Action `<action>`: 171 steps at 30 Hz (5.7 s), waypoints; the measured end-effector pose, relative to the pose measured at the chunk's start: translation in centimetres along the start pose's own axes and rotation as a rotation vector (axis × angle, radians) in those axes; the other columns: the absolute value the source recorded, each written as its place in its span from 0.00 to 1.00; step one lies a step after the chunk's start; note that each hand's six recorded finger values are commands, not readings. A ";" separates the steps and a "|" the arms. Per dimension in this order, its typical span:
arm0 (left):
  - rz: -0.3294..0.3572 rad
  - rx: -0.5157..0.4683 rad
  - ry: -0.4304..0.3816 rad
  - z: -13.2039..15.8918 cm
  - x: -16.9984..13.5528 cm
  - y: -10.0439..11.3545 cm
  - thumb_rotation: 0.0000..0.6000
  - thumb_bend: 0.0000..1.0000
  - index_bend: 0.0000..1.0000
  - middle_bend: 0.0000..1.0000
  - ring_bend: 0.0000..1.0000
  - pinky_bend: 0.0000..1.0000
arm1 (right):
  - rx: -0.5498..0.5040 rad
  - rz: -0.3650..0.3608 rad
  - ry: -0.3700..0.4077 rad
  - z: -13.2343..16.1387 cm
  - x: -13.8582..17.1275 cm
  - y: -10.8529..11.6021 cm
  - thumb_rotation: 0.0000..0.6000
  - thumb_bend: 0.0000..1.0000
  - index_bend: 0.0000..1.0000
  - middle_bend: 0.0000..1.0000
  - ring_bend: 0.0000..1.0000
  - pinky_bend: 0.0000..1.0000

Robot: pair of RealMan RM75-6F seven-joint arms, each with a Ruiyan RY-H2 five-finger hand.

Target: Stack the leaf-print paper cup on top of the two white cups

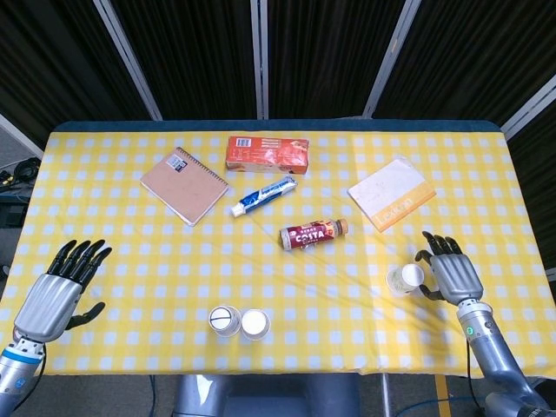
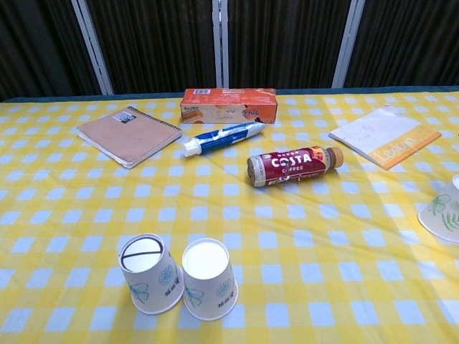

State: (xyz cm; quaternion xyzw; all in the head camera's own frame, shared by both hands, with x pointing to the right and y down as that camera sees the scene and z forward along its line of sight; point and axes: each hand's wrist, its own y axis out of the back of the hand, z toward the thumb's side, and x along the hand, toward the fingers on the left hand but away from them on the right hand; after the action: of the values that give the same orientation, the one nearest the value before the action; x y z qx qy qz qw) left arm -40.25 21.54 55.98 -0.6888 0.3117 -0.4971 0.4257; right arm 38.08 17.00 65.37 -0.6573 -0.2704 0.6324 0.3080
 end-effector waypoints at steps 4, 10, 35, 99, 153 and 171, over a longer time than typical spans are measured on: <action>0.000 -0.003 0.000 -0.1 0.0 0.0 1.00 0.24 0.00 0.00 0.00 0.00 | -0.009 -0.007 0.001 0.1 -0.1 -0.2 1.00 0.22 0.51 0.13 0.00 0.15; 0.002 -0.006 0.005 -0.2 0.0 0.1 1.00 0.24 0.00 0.00 0.00 0.00 | -0.028 -0.040 0.043 1.0 0.2 0.1 1.00 0.22 0.53 0.15 0.00 0.17; -0.035 -0.039 0.052 -1.8 0.6 -0.4 1.00 0.24 0.00 0.00 0.00 0.00 | -0.159 -0.044 0.372 13.6 -1.6 6.5 1.00 0.22 0.56 0.18 0.00 0.20; -0.078 -0.073 0.056 -2.9 0.8 -0.3 1.00 0.24 0.00 0.00 0.00 0.00 | -0.177 -0.127 0.784 31.4 4.9 5.9 1.00 0.22 0.58 0.19 0.00 0.19; -0.105 -0.084 0.075 -3.4 0.8 -0.3 1.00 0.24 0.00 0.00 0.00 0.00 | -0.091 -0.173 0.677 28.8 3.7 5.9 1.00 0.16 0.29 0.00 0.00 0.07; -0.041 -0.023 0.117 -3.5 0.7 -0.5 1.00 0.23 0.00 0.00 0.00 0.00 | -0.080 -0.343 0.278 9.5 2.2 6.0 1.00 0.16 0.17 0.00 0.00 0.00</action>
State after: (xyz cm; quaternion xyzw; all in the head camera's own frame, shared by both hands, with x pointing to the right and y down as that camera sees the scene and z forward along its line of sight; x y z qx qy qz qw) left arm -43.40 20.20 57.24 -0.6696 0.3275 -0.5414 0.3889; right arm 28.50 15.28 59.32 -0.6942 -0.3583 0.4628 0.4190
